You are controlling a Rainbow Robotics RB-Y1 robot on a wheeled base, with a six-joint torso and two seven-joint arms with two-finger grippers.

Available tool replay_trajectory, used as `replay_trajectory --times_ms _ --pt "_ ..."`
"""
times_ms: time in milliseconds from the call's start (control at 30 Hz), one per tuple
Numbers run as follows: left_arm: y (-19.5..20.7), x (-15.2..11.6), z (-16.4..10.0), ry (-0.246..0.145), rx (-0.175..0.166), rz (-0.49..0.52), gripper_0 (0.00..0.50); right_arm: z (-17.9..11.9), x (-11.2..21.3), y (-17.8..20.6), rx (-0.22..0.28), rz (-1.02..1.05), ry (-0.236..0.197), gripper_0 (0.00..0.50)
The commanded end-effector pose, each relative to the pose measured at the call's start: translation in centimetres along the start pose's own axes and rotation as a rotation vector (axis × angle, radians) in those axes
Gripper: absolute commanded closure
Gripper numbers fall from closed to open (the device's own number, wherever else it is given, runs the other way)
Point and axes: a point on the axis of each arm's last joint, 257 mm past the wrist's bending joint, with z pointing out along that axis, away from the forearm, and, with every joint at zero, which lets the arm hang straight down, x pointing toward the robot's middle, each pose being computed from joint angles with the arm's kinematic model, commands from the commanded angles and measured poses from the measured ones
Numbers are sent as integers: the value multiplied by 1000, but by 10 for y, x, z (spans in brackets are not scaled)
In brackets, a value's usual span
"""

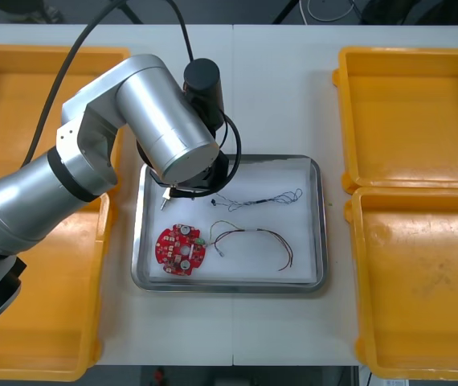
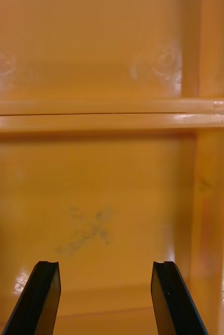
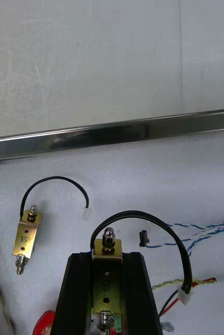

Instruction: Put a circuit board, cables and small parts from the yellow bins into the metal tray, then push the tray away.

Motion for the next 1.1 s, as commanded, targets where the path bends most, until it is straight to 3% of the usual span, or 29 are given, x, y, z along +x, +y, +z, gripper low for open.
replay_trajectory --times_ms 33,500,533,567,633,900,1100 --pt "-12 2 17 -12 19 -50 500 8 16 -6 -2 38 47 0" --pt "-8 10 36 -9 -10 -6 496 12 21 2 -38 39 73 0" --pt "-9 11 37 -8 -9 -4 448 11 21 2 -41 40 73 0" --pt "-9 12 37 -8 -12 -4 271 11 21 3 -42 40 74 0" --pt "-10 12 37 -7 -10 -8 0 11 22 4 -46 40 75 0" --pt "-9 13 35 -4 -15 -11 0 11 20 5 -50 44 71 0" --pt "0 8 3 8 -33 -18 0 8 12 10 -61 32 56 0"
